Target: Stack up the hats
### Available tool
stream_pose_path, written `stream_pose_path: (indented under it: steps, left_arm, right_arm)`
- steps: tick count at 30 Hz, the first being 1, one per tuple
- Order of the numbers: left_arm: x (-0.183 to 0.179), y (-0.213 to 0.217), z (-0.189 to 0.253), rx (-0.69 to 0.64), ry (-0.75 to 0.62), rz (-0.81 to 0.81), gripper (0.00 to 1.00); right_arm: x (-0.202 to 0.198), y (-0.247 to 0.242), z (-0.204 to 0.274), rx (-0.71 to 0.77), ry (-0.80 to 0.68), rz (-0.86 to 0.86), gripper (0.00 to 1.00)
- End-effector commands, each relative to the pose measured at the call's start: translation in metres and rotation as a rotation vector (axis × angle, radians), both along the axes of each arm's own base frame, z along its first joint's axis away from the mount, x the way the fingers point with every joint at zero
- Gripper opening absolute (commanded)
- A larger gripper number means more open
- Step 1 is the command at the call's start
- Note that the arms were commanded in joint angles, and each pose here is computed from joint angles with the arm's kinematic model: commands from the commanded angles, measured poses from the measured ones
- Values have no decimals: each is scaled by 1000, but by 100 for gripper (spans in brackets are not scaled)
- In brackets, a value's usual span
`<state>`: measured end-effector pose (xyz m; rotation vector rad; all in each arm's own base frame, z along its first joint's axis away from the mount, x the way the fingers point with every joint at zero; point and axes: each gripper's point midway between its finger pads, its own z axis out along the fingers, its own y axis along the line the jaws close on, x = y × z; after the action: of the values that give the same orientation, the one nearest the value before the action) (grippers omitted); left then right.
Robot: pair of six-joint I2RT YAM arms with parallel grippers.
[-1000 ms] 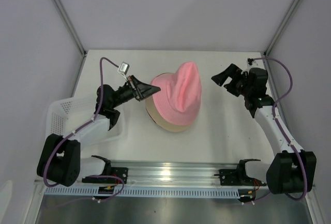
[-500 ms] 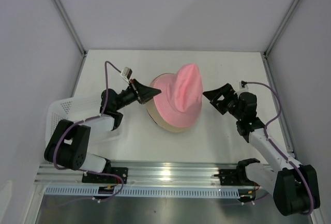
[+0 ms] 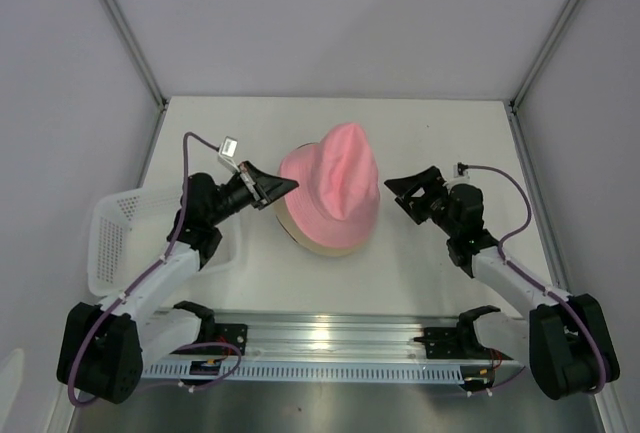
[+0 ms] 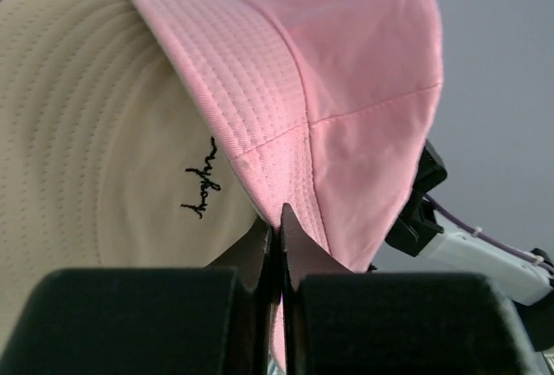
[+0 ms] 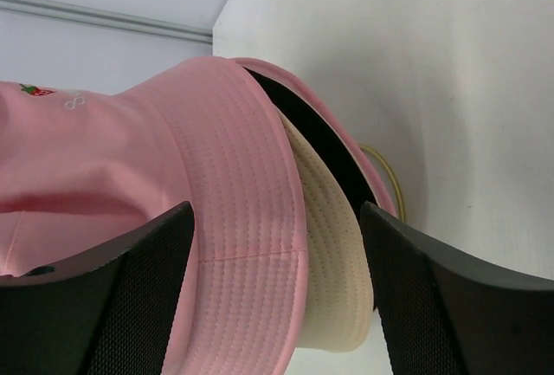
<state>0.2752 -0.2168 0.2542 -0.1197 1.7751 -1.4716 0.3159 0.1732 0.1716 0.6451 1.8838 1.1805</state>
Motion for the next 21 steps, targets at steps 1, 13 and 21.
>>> stream_pose_path:
  steps: [1,13,21]
  left_arm:
    - [9,12,-33,103,45,73,1]
    - [3,18,-64,136,83,101,1]
    - [3,16,-71,142,99,90,1]
  right_arm:
    - [8,8,10,38,-54,1,80]
    - [12,31,22,109,-85,64,73]
    - [8,25,35,103,-110,38,64]
